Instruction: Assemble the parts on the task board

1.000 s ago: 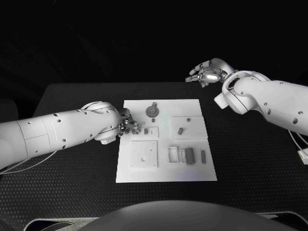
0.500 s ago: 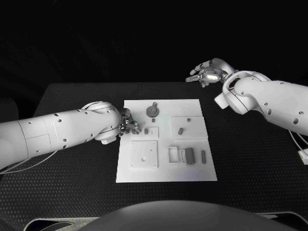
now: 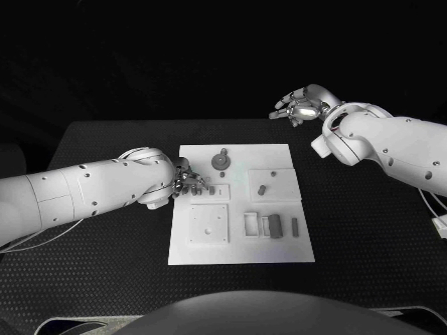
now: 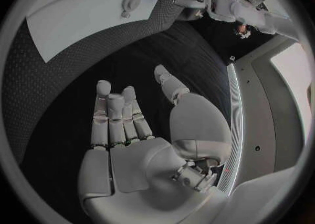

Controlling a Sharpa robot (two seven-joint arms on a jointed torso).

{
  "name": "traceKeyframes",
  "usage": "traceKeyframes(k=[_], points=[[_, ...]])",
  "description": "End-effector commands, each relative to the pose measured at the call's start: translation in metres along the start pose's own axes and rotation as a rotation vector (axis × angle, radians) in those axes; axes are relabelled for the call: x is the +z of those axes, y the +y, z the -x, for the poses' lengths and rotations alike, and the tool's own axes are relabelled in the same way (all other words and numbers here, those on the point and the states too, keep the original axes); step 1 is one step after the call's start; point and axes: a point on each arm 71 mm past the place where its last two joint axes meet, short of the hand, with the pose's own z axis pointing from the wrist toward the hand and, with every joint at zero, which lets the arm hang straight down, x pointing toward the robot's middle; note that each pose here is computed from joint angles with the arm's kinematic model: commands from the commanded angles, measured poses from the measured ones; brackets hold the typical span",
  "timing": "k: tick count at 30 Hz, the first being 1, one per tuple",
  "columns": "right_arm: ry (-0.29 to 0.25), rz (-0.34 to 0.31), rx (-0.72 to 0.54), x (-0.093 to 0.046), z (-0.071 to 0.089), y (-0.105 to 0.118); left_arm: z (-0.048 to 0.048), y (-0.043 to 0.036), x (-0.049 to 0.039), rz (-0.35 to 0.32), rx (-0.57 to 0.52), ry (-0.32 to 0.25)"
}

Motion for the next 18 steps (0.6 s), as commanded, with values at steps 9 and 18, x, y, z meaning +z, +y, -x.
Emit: traceKeyframes(k=[9,18], points=[[0.013,0.006,0.000,0.000,-0.001,0.000,0.0010,0.0010,0.0000,-0.004,-0.010,-0.003],[0.009,0.003,-0.001,0.000,0.001,-0.001,0.0204,0.0096,-0.0058,-0.035,-0.121,-0.085]])
